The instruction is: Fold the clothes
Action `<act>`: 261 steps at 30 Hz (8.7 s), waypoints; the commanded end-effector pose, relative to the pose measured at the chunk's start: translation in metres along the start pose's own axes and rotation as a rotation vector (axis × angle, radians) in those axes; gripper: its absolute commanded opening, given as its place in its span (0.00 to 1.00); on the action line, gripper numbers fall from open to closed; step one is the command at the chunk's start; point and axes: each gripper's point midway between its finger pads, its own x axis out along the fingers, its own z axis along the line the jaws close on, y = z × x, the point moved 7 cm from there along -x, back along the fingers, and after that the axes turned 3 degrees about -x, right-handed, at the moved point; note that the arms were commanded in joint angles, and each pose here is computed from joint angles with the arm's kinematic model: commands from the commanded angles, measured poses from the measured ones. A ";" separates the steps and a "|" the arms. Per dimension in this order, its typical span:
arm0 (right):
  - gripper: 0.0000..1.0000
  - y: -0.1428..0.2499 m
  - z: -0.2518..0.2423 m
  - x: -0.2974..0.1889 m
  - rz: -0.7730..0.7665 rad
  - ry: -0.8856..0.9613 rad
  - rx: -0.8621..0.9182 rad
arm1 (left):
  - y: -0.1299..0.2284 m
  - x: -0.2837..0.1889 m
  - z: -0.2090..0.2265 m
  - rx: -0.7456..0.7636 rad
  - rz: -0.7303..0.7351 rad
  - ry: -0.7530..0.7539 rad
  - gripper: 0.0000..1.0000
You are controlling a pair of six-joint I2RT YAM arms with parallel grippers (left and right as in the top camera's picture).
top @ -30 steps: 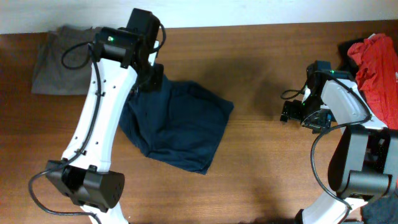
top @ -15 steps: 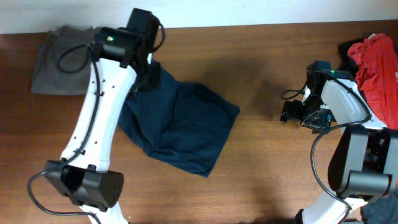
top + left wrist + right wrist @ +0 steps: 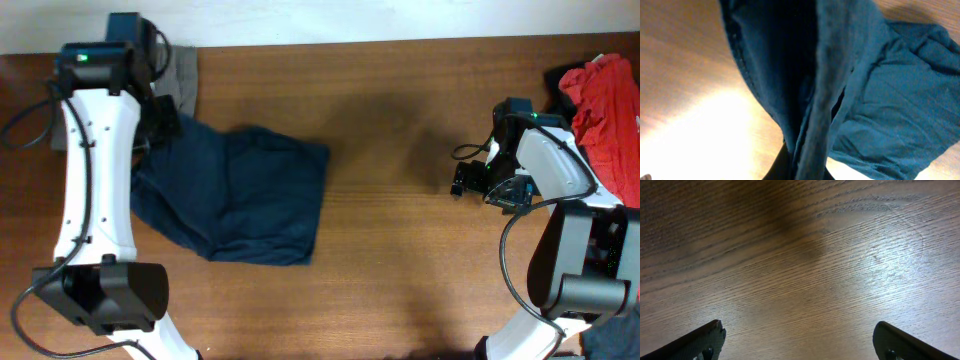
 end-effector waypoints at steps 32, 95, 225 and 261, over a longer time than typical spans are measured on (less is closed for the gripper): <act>0.99 -0.002 -0.001 -0.013 -0.041 -0.009 -0.003 | 0.041 -0.034 -0.079 0.198 -0.069 0.064 0.00; 0.99 -0.002 -0.001 -0.013 -0.041 -0.009 -0.003 | 0.014 0.001 0.019 -0.146 -0.029 -0.238 0.00; 0.99 -0.002 -0.001 -0.013 -0.041 -0.008 -0.003 | 0.053 0.055 -0.160 0.478 0.152 0.169 0.52; 0.99 -0.002 -0.001 -0.013 -0.040 -0.008 -0.003 | 0.084 0.063 -0.153 0.480 0.181 0.200 0.12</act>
